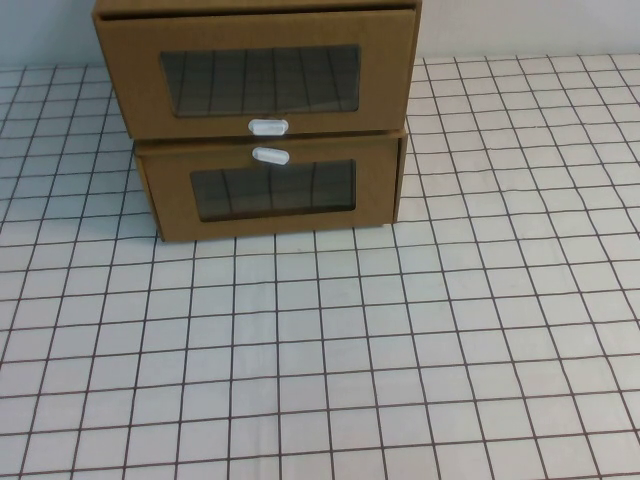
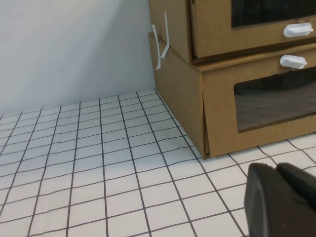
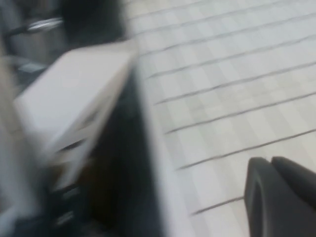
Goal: Close the shoe box
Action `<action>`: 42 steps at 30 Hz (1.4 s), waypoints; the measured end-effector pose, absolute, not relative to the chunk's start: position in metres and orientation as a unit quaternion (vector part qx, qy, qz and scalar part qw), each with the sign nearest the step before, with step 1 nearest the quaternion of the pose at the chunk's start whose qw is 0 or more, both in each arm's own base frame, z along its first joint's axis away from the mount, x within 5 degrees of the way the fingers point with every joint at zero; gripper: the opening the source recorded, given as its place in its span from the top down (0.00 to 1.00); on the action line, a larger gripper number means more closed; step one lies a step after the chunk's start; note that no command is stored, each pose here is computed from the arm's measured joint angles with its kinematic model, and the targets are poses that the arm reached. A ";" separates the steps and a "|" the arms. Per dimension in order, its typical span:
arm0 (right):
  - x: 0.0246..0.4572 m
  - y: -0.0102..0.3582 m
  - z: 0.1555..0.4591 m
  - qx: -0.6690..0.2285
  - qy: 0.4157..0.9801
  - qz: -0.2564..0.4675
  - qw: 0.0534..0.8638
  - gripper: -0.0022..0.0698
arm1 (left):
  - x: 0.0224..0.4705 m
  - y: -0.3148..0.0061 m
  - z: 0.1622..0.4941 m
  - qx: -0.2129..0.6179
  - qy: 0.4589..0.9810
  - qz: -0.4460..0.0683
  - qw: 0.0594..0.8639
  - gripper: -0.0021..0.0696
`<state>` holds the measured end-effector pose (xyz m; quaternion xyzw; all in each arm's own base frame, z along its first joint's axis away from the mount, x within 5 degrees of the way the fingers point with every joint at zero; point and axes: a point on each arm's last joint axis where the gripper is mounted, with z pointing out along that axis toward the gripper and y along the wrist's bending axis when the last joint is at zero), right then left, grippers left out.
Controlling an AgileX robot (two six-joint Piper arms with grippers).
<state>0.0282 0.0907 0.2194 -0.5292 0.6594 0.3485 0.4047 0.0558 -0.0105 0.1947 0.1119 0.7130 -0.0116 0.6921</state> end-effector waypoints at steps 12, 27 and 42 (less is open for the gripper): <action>0.045 0.048 0.242 -0.371 0.667 0.122 0.634 0.99 | 0.056 -0.011 0.195 0.112 0.713 -0.012 0.692 0.98; 0.053 0.008 0.189 -0.082 0.772 0.033 0.629 0.99 | 0.056 -0.011 0.195 0.113 0.713 -0.011 0.692 0.98; 0.052 0.003 0.169 -0.063 0.813 0.003 0.579 0.99 | 0.056 -0.010 0.195 0.113 0.712 -0.011 0.693 0.98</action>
